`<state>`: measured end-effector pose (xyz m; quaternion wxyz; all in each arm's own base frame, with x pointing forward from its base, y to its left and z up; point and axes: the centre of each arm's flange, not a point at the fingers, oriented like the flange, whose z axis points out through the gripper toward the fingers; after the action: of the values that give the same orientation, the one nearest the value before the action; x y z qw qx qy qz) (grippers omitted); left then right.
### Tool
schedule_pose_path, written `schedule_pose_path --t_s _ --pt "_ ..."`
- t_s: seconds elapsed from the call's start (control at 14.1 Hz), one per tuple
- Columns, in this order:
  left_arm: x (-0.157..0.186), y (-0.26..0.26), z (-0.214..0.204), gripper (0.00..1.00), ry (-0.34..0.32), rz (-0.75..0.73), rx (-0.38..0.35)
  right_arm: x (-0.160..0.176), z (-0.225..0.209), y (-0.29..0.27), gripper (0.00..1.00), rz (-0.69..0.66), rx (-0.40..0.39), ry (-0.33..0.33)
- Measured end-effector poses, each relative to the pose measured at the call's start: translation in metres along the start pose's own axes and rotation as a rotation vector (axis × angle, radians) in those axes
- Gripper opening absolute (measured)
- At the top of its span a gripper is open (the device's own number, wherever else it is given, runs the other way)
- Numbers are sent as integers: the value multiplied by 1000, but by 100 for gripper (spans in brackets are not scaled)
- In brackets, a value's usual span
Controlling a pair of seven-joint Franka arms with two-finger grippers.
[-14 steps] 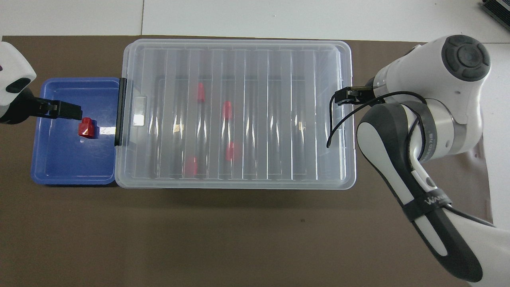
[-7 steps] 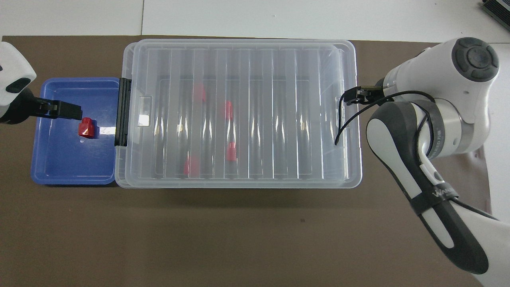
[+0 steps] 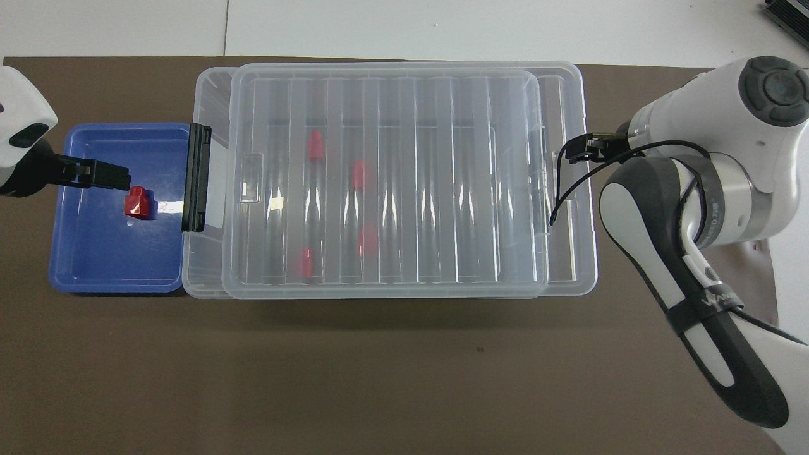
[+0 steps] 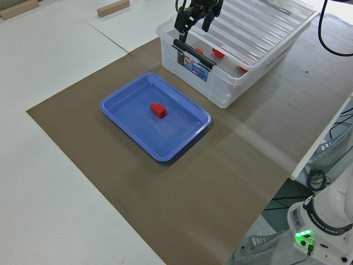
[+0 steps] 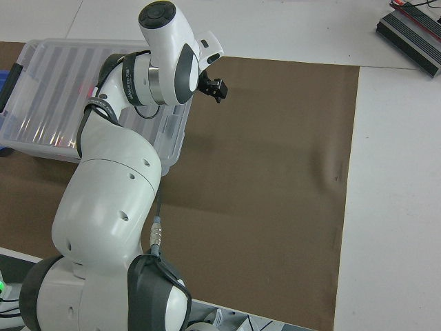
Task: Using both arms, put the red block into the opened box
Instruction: 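Pull the clear lid toward the right arm to uncover the box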
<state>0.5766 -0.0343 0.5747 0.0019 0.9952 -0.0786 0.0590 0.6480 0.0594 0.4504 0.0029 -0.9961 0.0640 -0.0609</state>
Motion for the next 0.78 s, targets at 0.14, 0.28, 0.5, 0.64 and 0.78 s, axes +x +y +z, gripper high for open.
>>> schedule_pose_path --t_s 0.14,0.28,0.5,0.64,0.78 --pt "0 0 0 100 0 0 0 2 0 11 100 16 -3 0" --pt "0 0 0 100 0 0 0 4 0 22 100 33 -6 1" --pt "0 0 0 100 0 0 0 6 0 32 100 46 -11 0" --pt "0 1 0 100 0 2 0 7 -1 37 100 38 -37 3" --pt "0 1 -1 100 1 4 0 7 -2 40 100 30 -55 5"
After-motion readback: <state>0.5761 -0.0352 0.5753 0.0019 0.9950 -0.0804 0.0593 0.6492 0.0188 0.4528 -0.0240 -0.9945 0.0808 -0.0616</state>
